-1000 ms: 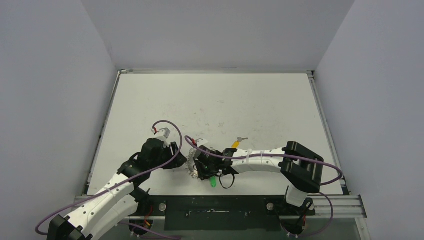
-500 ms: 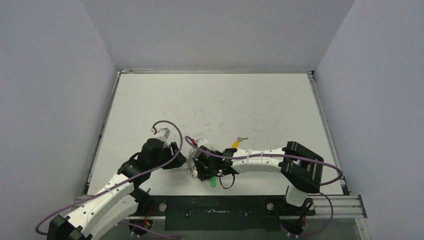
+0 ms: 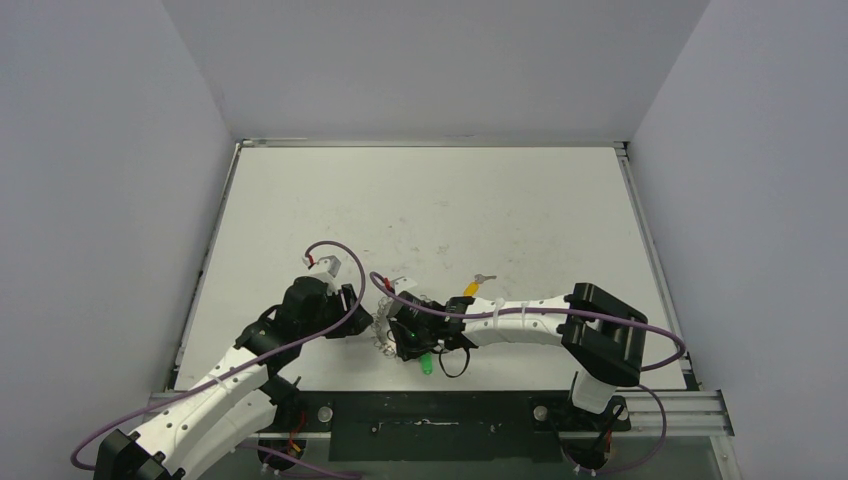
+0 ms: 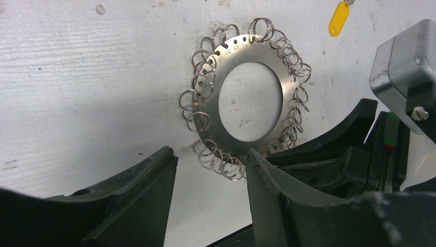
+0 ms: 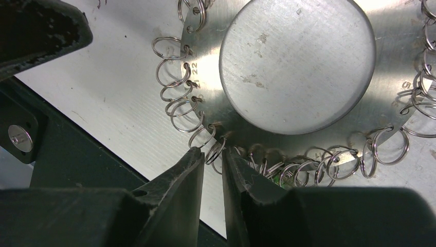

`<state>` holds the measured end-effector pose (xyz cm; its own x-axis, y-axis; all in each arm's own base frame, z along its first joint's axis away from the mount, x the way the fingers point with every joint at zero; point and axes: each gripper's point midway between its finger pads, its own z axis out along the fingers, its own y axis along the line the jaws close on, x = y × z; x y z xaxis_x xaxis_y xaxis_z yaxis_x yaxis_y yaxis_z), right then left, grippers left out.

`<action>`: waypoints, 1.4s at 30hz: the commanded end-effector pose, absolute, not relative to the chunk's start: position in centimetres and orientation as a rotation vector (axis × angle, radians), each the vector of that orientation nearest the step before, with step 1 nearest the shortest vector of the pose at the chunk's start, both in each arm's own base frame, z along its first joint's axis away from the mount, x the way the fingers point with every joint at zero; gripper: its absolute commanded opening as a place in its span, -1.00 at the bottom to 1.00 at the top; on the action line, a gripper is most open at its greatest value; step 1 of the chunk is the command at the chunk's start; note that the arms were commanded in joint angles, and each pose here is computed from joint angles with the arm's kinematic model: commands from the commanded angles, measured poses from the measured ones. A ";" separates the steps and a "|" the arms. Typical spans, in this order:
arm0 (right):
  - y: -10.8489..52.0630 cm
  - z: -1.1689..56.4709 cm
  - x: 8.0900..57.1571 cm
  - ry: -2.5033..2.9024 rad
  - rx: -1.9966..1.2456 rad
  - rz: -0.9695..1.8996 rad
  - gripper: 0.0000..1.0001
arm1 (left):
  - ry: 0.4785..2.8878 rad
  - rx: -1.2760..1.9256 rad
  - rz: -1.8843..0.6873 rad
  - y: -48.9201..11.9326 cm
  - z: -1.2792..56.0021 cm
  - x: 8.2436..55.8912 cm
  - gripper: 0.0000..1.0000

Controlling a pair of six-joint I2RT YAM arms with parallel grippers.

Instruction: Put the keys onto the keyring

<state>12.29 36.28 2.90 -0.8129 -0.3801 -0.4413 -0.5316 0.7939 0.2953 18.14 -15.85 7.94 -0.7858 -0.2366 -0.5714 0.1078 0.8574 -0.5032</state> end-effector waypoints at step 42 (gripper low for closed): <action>28.9 22.2 15.0 1.501 -1.199 0.528 -1.00 | 1.489 0.578 -0.989 -22.3 21.6 18.7 -0.09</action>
<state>14.39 28.45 19.19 -0.1066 -0.4699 -0.8763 -0.8796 0.4554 -0.1372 19.71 -20.10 17.12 -0.4333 -0.1432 -0.8898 0.6233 0.6655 -0.4106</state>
